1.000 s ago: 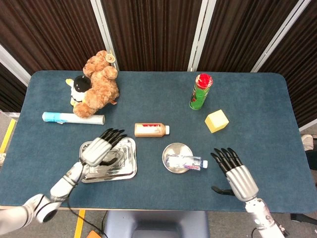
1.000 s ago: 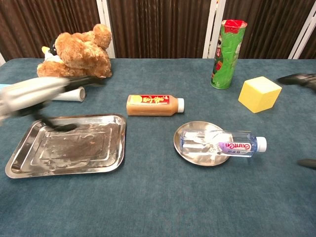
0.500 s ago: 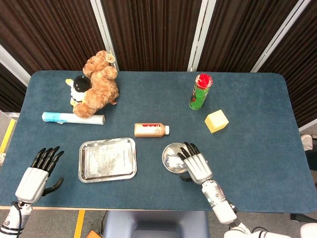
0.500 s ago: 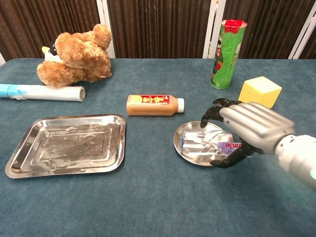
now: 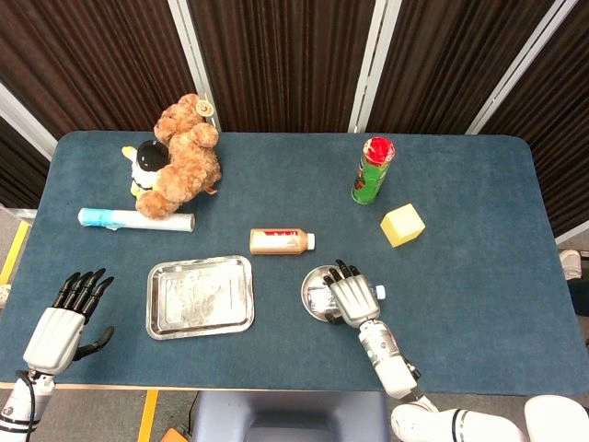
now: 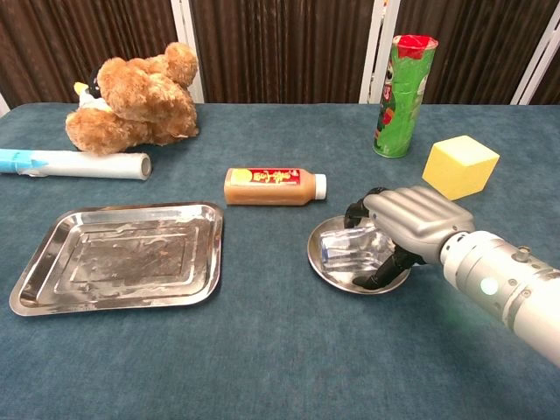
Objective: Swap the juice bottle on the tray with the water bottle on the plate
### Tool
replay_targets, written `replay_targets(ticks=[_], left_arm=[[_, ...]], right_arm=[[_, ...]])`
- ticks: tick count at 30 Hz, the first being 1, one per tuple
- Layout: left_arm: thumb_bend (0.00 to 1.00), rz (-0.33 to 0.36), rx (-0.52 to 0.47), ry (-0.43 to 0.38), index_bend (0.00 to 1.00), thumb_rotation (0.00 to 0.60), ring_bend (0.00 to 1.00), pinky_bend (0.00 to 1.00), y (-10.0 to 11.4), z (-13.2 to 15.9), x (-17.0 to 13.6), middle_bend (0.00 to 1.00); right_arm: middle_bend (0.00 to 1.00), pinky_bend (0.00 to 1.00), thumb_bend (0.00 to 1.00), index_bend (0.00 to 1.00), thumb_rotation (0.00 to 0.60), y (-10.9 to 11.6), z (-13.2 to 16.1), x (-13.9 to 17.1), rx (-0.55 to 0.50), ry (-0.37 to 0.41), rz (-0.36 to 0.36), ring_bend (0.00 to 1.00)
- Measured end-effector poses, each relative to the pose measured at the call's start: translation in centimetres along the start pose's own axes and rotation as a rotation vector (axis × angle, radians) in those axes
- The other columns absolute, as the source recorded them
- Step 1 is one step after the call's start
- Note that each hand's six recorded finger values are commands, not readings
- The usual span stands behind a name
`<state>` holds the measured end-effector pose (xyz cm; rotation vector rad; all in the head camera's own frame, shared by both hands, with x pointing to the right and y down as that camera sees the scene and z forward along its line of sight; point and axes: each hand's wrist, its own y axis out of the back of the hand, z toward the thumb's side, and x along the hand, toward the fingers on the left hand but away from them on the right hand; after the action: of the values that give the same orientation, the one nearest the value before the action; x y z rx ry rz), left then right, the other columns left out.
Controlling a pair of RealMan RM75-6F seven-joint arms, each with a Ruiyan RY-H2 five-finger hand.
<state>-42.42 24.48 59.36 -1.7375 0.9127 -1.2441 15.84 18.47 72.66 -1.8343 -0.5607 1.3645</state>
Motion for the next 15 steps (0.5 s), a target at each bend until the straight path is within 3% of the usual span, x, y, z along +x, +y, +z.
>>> replay_targets(ticks=[3, 5, 8, 15], left_arm=[[0.34, -0.002, -0.001, 0.002, 0.0, 0.6, 0.0, 0.04, 0.0, -0.1, 0.0, 0.0], [0.34, -0.003, -0.002, 0.003, 0.0, 0.6, 0.0, 0.04, 0.0, -0.1, 0.0, 0.0], [0.34, -0.006, 0.0, 0.004, 0.0, 0.6, 0.0, 0.04, 0.0, -0.1, 0.0, 0.0], [0.34, -0.002, 0.006, 0.01, 0.0, 0.6, 0.0, 0.04, 0.3, -0.2, -0.1, 0.0]], right_arm=[[0.61, 0.78, 0.35, 0.72, 0.6, 0.3, -0.1, -0.1, 0.007, -0.008, -0.016, 0.59], [0.67, 0.83, 0.36, 0.78, 0.6, 0.5, -0.2, -0.1, 0.01, -0.012, -0.025, 0.66], [0.73, 0.87, 0.37, 0.85, 0.6, 0.9, -0.2, -0.1, 0.007, -0.015, -0.045, 0.72], [0.75, 0.87, 0.37, 0.88, 0.6, 2.6, 1.4, 1.3, -0.025, 0.049, -0.084, 0.76]])
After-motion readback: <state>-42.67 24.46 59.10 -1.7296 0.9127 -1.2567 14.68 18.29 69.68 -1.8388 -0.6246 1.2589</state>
